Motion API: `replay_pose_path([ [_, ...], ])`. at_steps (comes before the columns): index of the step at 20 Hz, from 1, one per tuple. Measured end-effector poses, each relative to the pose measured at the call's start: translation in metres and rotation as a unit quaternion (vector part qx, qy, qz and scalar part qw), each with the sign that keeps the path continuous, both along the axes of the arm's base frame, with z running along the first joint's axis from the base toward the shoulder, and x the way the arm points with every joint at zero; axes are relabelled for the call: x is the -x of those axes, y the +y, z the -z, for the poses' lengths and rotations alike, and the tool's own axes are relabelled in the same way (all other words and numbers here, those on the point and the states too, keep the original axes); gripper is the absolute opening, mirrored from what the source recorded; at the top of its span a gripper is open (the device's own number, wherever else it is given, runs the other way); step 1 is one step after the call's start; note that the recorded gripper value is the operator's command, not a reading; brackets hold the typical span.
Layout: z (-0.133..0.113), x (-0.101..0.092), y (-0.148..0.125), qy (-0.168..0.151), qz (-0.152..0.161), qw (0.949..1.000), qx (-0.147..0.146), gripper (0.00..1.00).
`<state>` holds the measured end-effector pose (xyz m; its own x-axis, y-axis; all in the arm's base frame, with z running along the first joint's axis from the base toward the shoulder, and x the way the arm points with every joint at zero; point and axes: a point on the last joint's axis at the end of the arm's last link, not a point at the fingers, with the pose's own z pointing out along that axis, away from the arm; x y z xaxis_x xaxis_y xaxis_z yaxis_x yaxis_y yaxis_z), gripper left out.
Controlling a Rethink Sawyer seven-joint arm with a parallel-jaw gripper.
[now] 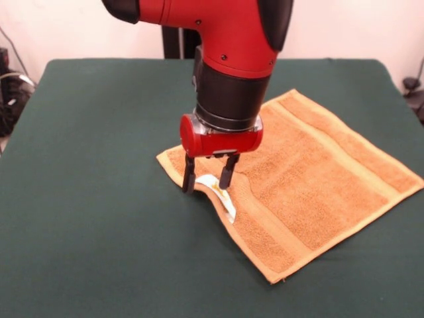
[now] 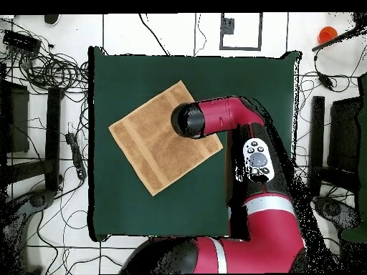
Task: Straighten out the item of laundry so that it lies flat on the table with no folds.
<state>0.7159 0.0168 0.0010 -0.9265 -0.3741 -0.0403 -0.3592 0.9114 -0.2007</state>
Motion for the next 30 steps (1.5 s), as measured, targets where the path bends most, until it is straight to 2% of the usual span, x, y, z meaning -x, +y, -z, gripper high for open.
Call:
replay_pose_path([
  [5, 0.003, 0.002, 0.0, 0.002, 0.0, 1.0, 0.0, 1.0],
  [13, 0.029, 0.015, 0.004, 0.023, -0.001, 0.9997, -0.005, 1.0],
  [19, 0.039, 0.021, 0.005, 0.031, -0.001, 0.9995, -0.007, 1.0],
  [30, 0.041, 0.022, 0.007, 0.032, -0.007, 0.9995, -0.004, 1.0],
])
